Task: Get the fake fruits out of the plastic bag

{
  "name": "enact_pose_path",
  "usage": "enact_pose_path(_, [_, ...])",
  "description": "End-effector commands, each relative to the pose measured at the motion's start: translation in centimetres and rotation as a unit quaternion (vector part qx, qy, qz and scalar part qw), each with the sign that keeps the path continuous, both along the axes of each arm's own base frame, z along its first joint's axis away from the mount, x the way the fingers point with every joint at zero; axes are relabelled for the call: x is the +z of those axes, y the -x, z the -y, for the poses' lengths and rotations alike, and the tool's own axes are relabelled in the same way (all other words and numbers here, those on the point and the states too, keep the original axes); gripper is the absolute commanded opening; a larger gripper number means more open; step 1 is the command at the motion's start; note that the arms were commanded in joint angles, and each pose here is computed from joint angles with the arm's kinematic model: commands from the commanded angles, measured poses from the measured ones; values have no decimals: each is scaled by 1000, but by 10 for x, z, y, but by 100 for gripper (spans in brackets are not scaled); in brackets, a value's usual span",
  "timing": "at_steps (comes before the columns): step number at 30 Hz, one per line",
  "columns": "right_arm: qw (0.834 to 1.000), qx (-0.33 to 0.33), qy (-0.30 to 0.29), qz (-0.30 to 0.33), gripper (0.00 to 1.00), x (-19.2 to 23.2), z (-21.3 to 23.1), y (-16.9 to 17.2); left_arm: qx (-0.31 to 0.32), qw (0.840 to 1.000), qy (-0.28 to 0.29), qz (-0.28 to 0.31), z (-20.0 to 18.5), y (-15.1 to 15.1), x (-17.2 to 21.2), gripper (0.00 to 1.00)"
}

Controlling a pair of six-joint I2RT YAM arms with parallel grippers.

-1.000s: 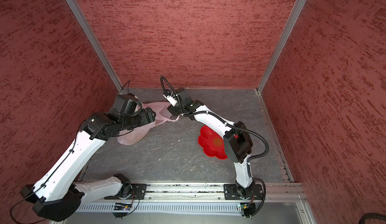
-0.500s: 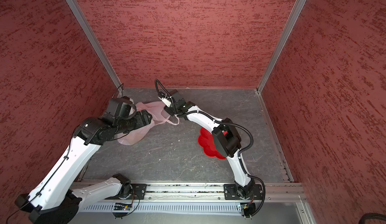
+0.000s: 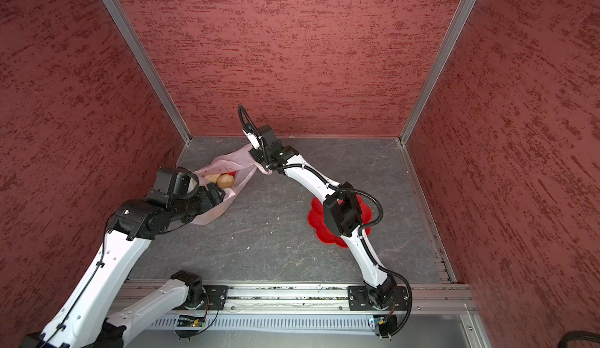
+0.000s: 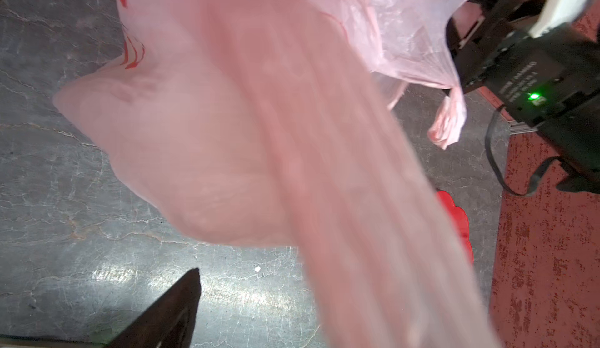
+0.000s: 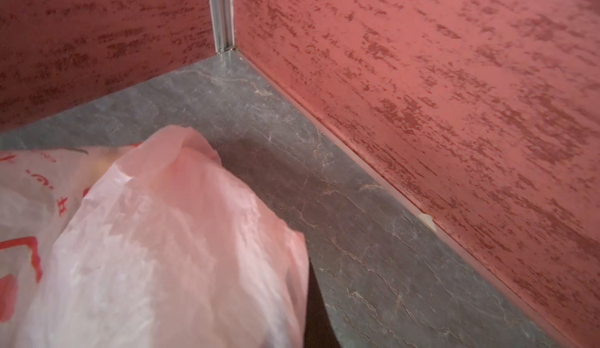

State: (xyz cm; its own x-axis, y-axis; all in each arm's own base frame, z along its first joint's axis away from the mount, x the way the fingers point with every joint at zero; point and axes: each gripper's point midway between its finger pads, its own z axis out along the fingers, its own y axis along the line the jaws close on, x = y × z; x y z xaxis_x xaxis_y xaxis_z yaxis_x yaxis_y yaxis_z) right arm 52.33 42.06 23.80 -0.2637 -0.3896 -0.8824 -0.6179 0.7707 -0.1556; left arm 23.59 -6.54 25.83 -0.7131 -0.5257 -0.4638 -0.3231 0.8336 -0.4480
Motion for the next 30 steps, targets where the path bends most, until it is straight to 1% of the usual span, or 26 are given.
enact_pose_path(1, [995,-93,-42,-3,0,26,47,-28,-27,998,24,42,11,-32,11,93])
enact_pose_path(6, [983,-170,-74,-18,0,42,90,-41,-44,997,43,52,22,-74,3,93])
enact_pose_path(11, [971,-225,-54,-51,0,34,118,-31,-56,995,60,56,26,-114,-8,93])
enact_pose_path(13, [967,-238,-54,-68,0,26,122,-20,-60,994,66,60,29,-132,-11,93])
enact_pose_path(16, [964,-253,-44,-67,0,23,124,-1,-58,993,74,71,31,-155,-12,91])
enact_pose_path(22, [960,-261,-52,-86,0,27,129,40,-57,992,82,82,34,-186,-16,91])
enact_pose_path(26, [958,-262,-59,-102,0,21,126,75,-62,990,93,86,39,-197,-21,91])
enact_pose_path(30, [956,-251,-74,-133,0,1,111,120,-63,990,94,84,38,-196,-26,91])
